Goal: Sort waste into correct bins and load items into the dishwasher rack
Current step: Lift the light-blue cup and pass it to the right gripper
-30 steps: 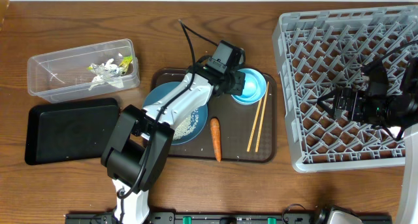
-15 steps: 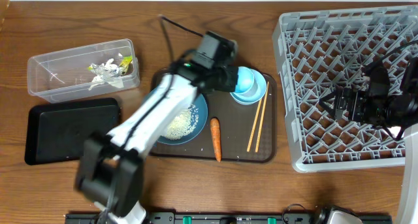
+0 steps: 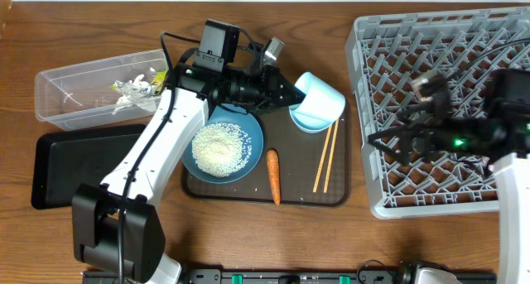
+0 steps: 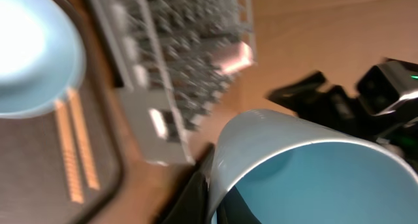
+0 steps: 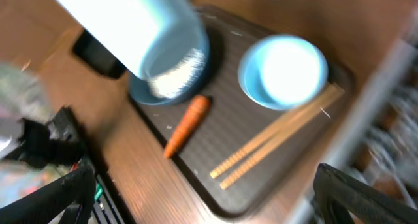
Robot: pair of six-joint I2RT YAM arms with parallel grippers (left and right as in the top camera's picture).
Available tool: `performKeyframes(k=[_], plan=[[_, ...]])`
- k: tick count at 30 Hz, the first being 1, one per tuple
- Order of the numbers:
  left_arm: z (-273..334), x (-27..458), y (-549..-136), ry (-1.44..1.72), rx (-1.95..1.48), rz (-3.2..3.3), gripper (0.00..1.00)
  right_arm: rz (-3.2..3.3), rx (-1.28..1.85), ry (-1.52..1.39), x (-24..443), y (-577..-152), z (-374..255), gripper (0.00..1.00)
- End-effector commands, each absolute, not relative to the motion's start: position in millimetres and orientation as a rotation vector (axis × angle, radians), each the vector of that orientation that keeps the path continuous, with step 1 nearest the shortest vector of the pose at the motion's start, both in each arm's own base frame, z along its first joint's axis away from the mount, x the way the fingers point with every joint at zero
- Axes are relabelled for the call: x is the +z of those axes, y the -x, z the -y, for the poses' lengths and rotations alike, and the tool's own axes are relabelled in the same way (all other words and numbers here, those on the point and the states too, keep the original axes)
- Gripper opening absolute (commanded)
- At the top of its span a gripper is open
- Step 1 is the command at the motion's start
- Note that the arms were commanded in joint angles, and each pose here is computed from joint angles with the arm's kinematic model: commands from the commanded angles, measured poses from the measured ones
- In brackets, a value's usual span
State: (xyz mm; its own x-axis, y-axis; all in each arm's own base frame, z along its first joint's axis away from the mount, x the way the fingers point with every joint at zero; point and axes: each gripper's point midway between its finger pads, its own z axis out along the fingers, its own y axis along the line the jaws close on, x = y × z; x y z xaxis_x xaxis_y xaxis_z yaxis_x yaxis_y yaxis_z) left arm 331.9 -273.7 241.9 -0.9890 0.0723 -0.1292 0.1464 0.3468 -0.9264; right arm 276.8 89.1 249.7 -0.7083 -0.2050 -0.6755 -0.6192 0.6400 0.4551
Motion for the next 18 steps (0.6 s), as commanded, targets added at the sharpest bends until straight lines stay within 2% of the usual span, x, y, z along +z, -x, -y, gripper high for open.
performKeyframes(k=[1, 12, 18], plan=[[281.4, 267.4, -311.3, -0.219, -2.005, -2.508, 0.06, -2.089, 1.041, 0.859, 255.1, -268.4, -123.6, 0.99], [298.6, 273.9, -289.1, -0.316, -2.09, -2.515, 0.06, -1.936, 1.036, 1.047, 257.4, -272.9, -167.8, 0.99], [303.6, 273.5, -284.0, -0.339, -2.095, -2.522, 0.06, -1.901, 1.031, 1.019, 267.1, -284.0, -174.5, 0.98]])
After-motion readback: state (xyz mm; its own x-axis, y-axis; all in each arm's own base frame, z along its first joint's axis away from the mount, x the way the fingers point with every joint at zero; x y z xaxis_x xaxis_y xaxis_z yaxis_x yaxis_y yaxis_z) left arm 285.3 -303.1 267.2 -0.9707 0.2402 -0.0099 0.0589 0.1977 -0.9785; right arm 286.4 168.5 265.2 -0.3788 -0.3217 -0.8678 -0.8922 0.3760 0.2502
